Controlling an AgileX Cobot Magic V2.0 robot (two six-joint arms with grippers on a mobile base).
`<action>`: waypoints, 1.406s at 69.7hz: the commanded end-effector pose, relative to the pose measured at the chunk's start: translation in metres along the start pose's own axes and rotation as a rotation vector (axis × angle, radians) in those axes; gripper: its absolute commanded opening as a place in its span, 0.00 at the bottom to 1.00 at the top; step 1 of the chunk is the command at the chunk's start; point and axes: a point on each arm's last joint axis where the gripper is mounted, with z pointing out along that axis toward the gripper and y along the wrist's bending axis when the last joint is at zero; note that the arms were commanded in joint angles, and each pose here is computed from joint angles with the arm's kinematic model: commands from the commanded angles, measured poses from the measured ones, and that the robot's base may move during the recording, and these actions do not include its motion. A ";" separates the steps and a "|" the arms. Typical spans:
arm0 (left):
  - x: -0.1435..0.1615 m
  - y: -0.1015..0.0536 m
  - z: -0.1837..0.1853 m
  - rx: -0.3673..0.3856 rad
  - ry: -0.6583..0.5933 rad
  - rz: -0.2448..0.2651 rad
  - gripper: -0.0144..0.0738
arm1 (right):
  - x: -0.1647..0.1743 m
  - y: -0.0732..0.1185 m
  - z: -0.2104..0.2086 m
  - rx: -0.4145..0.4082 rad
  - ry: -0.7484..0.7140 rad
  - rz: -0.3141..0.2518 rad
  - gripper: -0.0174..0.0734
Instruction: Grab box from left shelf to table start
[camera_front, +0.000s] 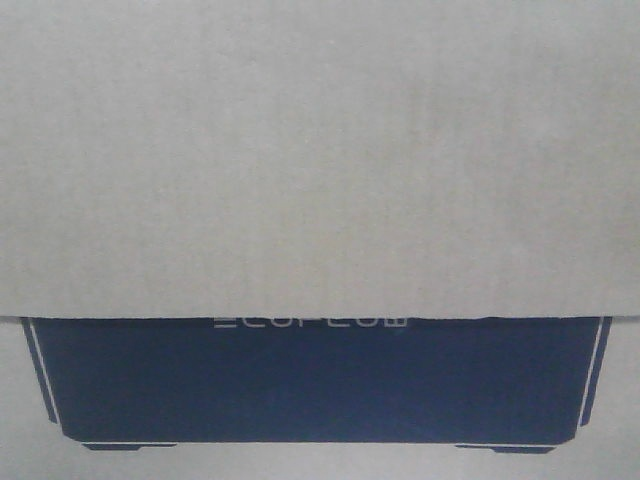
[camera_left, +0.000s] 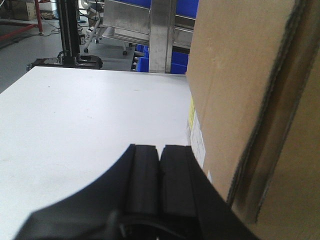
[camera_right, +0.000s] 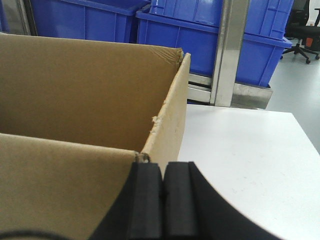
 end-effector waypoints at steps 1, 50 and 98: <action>-0.010 0.000 -0.002 -0.001 -0.109 -0.004 0.05 | -0.015 -0.001 -0.001 0.017 -0.100 -0.014 0.26; -0.010 0.000 -0.002 -0.001 -0.109 -0.004 0.05 | 0.001 -0.010 0.009 0.096 -0.077 -0.077 0.26; -0.010 0.000 -0.002 -0.001 -0.109 -0.004 0.05 | 0.089 -0.018 0.044 0.112 -0.118 0.084 0.26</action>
